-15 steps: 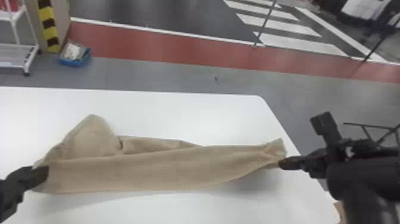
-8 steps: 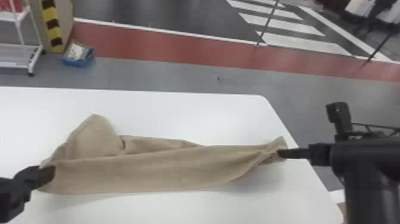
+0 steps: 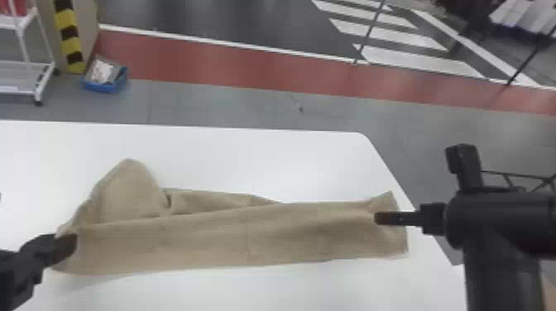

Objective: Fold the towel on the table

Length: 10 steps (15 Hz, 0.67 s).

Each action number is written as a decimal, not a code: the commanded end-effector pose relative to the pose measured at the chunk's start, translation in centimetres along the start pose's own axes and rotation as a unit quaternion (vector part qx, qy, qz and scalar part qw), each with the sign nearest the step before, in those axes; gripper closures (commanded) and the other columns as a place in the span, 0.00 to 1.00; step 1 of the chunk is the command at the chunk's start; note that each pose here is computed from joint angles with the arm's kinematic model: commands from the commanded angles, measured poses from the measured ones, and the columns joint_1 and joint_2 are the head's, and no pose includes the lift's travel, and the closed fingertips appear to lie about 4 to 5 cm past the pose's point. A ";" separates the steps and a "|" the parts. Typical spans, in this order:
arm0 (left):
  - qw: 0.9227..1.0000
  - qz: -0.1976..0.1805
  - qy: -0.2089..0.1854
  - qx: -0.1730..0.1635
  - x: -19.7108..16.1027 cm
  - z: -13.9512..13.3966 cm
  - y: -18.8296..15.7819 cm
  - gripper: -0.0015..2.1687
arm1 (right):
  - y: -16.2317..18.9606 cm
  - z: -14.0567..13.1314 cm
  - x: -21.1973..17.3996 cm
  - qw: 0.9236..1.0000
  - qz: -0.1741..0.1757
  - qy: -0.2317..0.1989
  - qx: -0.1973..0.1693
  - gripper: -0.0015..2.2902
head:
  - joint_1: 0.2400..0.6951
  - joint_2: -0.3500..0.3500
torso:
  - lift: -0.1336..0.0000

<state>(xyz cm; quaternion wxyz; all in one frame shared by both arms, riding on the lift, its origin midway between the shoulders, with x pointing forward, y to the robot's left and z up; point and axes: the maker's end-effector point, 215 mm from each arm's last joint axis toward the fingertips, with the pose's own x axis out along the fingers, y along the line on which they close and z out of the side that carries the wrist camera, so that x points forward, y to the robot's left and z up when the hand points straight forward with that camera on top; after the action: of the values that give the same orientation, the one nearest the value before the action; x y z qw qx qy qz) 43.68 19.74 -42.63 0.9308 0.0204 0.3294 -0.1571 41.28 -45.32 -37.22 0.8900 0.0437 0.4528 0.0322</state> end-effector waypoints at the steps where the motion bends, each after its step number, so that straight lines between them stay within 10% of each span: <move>1: 1.000 0.000 0.001 -0.001 0.0 -0.2 -0.1 0.65 | 0.9 -0.3 0.4 0.999 -0.012 0.012 -0.031 0.02 | 1.00 0.02 | 0.07; 3: 1.000 0.001 0.002 -0.002 -0.1 -0.3 0.1 0.65 | 1.0 0.6 -0.5 0.977 -0.034 0.007 -0.210 0.02 | 1.00 0.04 | 0.07; 5: 1.000 0.001 0.003 -0.003 -0.1 -0.5 0.1 0.65 | -0.4 -1.6 -0.5 0.911 -0.087 0.068 -0.397 0.02 | 1.00 0.04 | 0.07; 8: 1.000 -0.004 0.005 -0.002 0.5 -0.3 -0.2 0.65 | -2.7 -2.3 -1.3 0.895 -0.110 0.087 -0.424 0.04 | 1.00 0.02 | 0.07; 10: 1.000 -0.004 0.006 -0.002 0.6 -0.4 -0.2 0.65 | -3.1 -2.9 -1.4 0.859 -0.106 0.104 -0.490 0.07 | 1.00 0.00 | 0.07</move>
<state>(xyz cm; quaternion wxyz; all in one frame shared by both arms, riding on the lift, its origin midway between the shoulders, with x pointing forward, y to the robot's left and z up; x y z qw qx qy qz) 43.84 19.50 -43.18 0.9285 0.0195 0.3343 -0.1601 38.61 -48.08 -37.90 0.7639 -0.4183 0.4707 0.1415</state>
